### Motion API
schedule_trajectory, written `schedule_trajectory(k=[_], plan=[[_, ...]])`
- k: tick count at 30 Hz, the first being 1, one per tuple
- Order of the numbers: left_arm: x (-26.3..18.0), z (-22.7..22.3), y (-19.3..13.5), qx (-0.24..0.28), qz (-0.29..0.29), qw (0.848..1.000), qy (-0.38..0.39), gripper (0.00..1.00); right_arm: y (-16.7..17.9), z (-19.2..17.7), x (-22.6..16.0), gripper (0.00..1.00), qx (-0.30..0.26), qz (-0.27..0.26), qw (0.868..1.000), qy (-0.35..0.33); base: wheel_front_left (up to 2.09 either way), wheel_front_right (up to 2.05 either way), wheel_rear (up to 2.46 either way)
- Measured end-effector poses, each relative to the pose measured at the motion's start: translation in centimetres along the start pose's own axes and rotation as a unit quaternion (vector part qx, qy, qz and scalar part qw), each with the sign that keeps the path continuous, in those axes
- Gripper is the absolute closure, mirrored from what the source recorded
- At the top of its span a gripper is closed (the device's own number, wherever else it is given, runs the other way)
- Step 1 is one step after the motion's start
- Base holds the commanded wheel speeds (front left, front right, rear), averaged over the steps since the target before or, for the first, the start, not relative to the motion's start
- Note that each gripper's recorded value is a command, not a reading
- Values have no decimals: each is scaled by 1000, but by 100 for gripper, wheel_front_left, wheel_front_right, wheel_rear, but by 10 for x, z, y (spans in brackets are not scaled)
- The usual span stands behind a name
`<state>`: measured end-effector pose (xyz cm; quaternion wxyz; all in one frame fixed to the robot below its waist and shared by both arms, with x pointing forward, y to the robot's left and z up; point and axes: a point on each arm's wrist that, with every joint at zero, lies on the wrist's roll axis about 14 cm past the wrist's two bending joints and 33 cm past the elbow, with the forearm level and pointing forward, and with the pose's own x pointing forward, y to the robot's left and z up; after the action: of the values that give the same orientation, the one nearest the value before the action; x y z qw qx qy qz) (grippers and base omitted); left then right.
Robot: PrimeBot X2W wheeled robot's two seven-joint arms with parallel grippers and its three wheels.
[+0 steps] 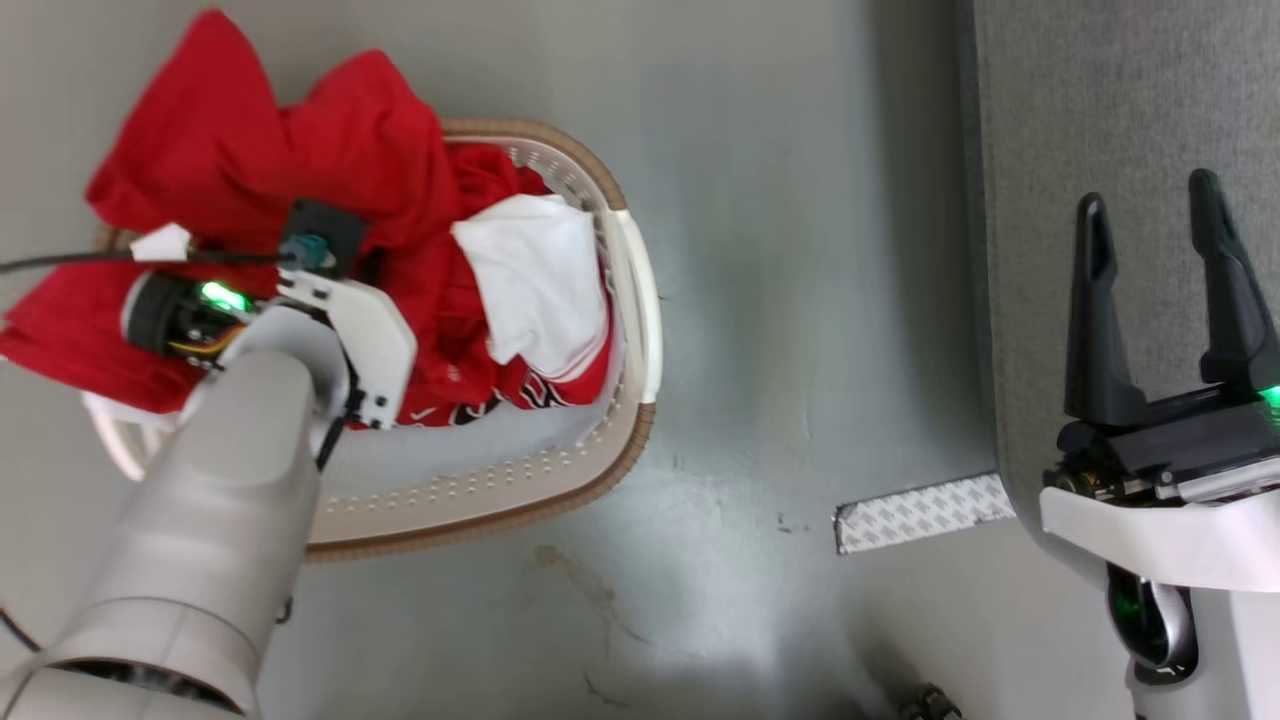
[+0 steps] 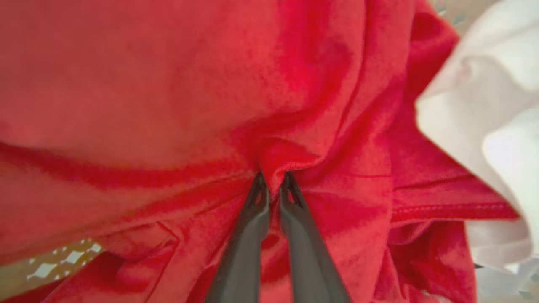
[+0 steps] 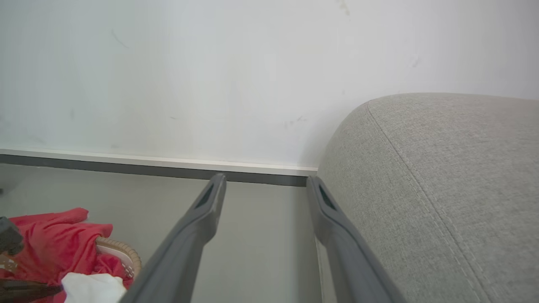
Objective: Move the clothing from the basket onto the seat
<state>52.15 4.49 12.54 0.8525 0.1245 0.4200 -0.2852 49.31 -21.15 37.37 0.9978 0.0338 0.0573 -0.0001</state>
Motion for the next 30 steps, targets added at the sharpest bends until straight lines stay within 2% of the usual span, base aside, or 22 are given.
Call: schedule_trajectory(k=[8, 14, 20, 30], plan=[[-43, 22, -1, -28, 1, 998, -57, 100, 14, 30, -1, 0, 3, 17, 999, -32, 0, 0, 0], [-91, 40, -3, -54, 19, 993, -101, 100, 17, 57, -20, 0, 12, 15, 998, -52, 0, 0, 0], [-144, 83, -12, -72, 25, 980, -186, 100, 18, 84, -46, 0, 18, 10, 997, -73, 0, 0, 0], [-237, 139, -11, -57, 44, 949, -308, 100, 29, 118, -86, 0, 26, 21, 994, -107, 0, 0, 0]])
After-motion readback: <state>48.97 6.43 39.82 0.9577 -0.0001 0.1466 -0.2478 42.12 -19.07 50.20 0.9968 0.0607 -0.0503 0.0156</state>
